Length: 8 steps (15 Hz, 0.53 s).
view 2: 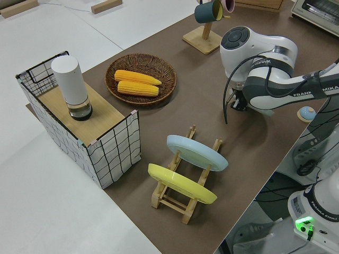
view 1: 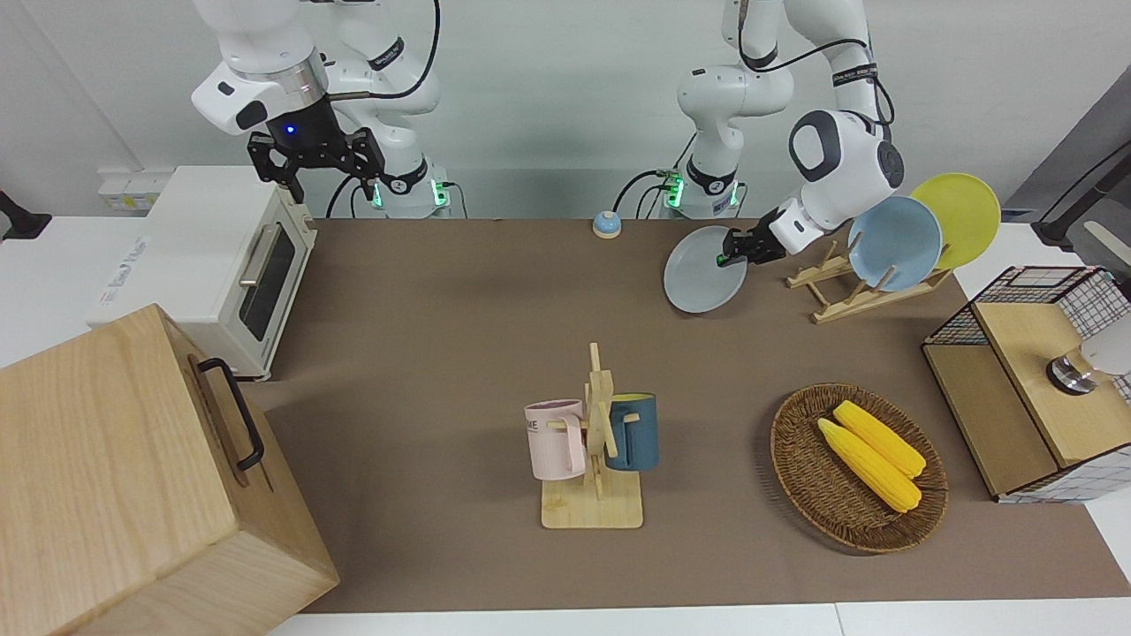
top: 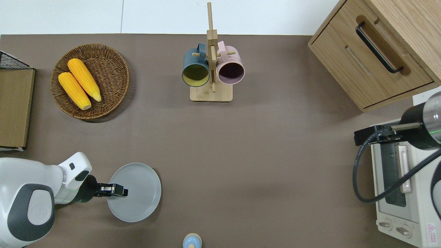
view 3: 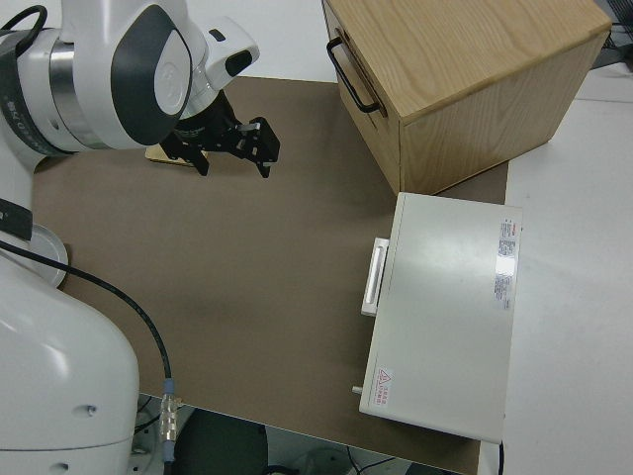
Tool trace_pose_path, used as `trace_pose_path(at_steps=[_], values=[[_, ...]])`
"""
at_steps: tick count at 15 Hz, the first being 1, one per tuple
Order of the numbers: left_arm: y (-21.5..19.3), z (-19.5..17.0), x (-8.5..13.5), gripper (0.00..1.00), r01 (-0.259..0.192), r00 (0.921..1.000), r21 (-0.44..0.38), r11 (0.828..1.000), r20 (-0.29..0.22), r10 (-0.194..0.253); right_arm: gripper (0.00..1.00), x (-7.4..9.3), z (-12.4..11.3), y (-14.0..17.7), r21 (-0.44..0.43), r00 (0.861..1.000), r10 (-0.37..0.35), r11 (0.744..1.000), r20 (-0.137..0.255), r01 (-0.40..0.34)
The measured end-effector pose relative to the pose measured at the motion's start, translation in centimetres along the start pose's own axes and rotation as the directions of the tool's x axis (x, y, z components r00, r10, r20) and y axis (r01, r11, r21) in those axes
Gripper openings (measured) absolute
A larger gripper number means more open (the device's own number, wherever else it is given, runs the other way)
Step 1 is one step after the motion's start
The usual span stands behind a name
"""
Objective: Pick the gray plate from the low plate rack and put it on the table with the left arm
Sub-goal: 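Set the gray plate flat on the table and open the left gripper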
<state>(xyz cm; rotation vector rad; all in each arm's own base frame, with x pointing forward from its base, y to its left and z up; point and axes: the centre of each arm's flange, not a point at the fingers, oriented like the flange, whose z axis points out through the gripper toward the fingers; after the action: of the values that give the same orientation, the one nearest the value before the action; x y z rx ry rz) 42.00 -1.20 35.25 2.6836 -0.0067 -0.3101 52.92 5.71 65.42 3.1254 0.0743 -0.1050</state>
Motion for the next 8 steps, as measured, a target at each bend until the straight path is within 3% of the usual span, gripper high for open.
trace_pose_path(at_steps=[6, 8], values=[[0.0, -0.3, 0.1, 0.98, -0.014, 0.9999, 0.009, 1.0, -0.008, 0.014, 0.99, 0.0, 0.0, 0.0, 0.0, 1.0, 0.0, 1.0, 0.0, 0.0], [0.3, -1.2, 0.4, 0.99, -0.03, 0.9993, 0.032, 0.999, -0.02, 0.031, 0.99, 0.0, 0.0, 0.0, 0.0, 1.0, 0.0, 1.0, 0.0, 0.0]])
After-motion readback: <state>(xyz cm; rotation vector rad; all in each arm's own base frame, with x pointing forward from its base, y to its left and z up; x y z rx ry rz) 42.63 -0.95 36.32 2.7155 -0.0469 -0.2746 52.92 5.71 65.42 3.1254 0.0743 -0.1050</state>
